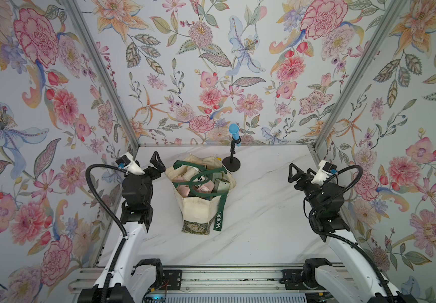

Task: Take out the pencil sharpeners from the tote bags
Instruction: Adjust the canvas bag at the center of the board.

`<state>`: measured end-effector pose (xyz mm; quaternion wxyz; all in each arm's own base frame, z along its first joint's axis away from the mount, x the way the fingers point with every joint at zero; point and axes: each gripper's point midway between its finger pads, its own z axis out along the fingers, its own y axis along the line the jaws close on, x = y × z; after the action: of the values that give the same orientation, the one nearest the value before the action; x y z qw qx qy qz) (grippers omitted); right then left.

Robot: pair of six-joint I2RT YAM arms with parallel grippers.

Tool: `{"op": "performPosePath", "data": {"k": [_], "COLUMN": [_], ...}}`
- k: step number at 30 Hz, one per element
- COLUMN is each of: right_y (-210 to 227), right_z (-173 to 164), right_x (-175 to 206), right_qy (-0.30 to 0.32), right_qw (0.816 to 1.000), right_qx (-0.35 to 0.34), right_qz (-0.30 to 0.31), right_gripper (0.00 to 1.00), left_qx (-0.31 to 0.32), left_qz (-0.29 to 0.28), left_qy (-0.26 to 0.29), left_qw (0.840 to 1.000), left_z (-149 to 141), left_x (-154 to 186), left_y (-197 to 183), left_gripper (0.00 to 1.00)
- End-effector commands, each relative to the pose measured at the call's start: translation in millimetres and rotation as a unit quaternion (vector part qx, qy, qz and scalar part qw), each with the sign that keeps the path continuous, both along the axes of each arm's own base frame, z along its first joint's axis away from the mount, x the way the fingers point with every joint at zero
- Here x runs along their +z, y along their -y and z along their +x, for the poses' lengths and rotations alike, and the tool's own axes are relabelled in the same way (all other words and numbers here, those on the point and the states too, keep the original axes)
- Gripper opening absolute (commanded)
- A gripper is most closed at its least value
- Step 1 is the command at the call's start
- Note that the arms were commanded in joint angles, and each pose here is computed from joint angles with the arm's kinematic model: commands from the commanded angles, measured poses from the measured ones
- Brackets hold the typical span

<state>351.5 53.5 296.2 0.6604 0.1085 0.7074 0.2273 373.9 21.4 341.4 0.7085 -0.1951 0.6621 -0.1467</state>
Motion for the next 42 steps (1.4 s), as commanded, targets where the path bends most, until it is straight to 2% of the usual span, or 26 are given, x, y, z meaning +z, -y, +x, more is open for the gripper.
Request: {"op": "performPosePath", "data": {"k": [1,3,8,12,16,19,21,25,31,32,34,35,36,38,39,42], "right_y": [-33,-60,-123,-174,-206,-228,-238,-251,-265,-268,-273,-275,-279,-282,-283,-283], "right_z": [8,15,40,45,36,19,10,3,1,2,2,2,0,-4,-8,-21], "right_x": [16,24,23,12,-7,-24,-40,-65,-94,-99,-107,-110,-111,-109,-107,-101], "right_qy": [-0.023,-0.023,-0.076,-0.114,-0.129,-0.134,-0.143,-0.169,-0.2,-0.208,-0.222,-0.227,-0.23,-0.232,-0.229,-0.224], "right_qw": [0.998,0.994,0.978,0.959,0.945,0.933,0.926,0.915,0.899,0.896,0.889,0.885,0.88,0.874,0.873,0.871], "right_qx": [0.059,0.105,0.193,0.258,0.297,0.327,0.342,0.359,0.379,0.384,0.391,0.396,0.406,0.417,0.421,0.429], "right_qz": [0.014,0.011,-0.004,-0.037,-0.049,-0.063,-0.066,-0.074,-0.086,-0.087,-0.091,-0.092,-0.092,-0.089,-0.089,-0.082], "right_gripper": [1.0,1.0,1.0,1.0,1.0,1.0,1.0,0.92,0.79,0.75,0.6,0.48,0.29,0.05,0.0,0.0], "left_qx": [-0.079,-0.095,-0.063,-0.106,-0.099,-0.102,-0.1,-0.027,-0.049,-0.048,-0.05,-0.051,-0.053,-0.056,-0.058,-0.072], "left_qz": [-0.027,0.008,0.057,0.063,0.086,0.086,0.096,0.135,0.133,0.133,0.133,0.132,0.131,0.13,0.129,0.122], "left_qy": [-0.086,-0.116,-0.206,-0.222,-0.244,-0.223,-0.235,-0.271,-0.281,-0.281,-0.28,-0.277,-0.277,-0.279,-0.28,-0.281], "left_qw": [0.993,0.989,0.975,0.967,0.961,0.966,0.962,0.953,0.949,0.949,0.949,0.95,0.95,0.95,0.95,0.949], "left_z": [5,9,9,6,0,-8,-12,-16,-12,-12,-12,-12,-12,-11,-11,-9], "left_x": [-5,2,-11,-15,-30,-41,-49,-60,-70,-71,-71,-69,-69,-71,-72,-75], "left_y": [27,34,21,35,34,41,38,10,17,17,17,18,19,20,20,26], "left_gripper": [1.0,1.0,0.98,0.94,0.9,0.91,0.9,0.88,0.88,0.88,0.88,0.88,0.88,0.88,0.88,0.88]}}
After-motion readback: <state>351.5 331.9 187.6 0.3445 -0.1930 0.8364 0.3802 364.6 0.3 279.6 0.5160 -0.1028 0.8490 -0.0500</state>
